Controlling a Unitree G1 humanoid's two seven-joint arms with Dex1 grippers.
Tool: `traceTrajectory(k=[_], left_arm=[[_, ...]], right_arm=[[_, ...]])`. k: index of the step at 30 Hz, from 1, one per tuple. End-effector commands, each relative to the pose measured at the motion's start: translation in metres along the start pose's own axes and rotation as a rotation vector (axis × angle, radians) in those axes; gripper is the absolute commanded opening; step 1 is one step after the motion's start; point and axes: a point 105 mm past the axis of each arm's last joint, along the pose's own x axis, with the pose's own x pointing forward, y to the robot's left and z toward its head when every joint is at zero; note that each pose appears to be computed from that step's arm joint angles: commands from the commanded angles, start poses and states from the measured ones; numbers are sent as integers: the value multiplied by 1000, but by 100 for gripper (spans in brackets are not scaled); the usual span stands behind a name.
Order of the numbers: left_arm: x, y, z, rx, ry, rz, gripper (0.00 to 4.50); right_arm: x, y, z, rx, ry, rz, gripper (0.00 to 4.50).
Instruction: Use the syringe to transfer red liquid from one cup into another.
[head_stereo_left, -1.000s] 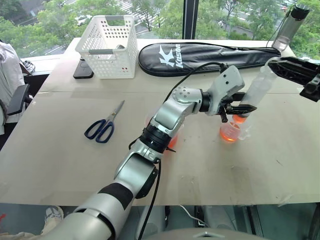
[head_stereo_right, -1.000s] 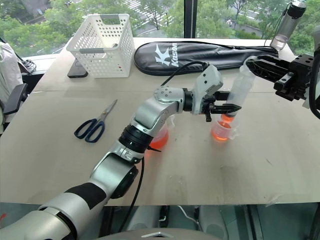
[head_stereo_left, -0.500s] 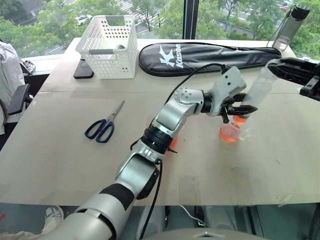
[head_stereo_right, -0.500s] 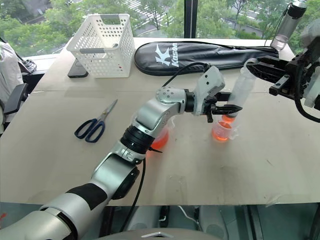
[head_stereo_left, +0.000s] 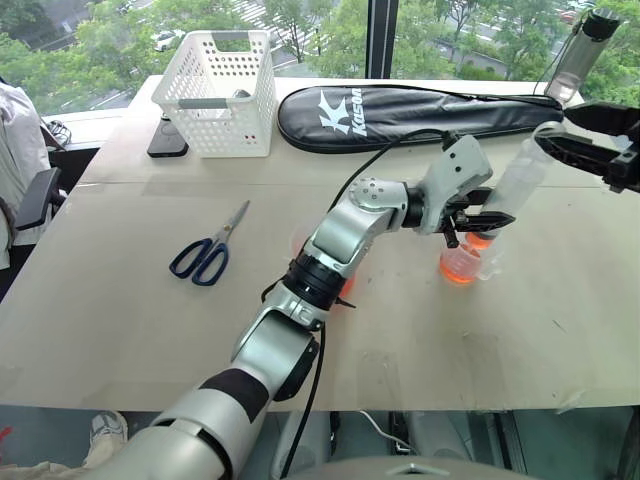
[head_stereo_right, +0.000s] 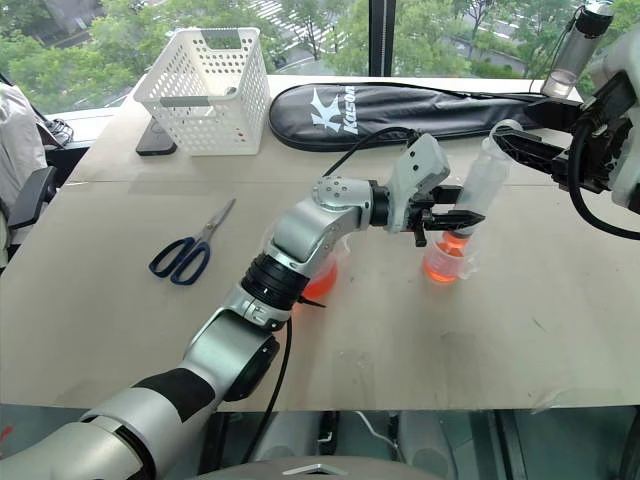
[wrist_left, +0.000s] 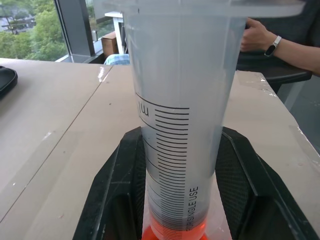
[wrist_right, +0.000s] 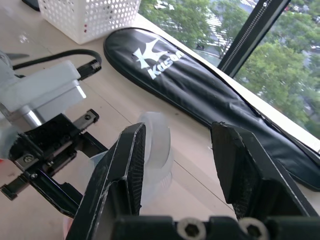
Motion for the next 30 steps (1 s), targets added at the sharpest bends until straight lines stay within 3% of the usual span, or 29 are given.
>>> traceTrajectory(k=[1,2,5,6,8,30], left_arm=[[4,-12,20,58,-55,-37,137],[4,-12,20,60,-53,-36,137],[5,-11,19,66,-49,-31,137],[5,-11,19,66,-49,-31,137],[6,-12,19,66,-50,-30,137],[7,-12,30,34,-93,-33,137]], right_arm=[[-7,-11,12,-65,-7,-90,223],[-7,-10,12,-79,2,-90,223],[-5,-9,10,-132,46,-108,106],[-4,-7,10,-145,52,-110,43],[-2,-3,12,-156,46,-101,2],[13,29,6,-169,19,59,2]])
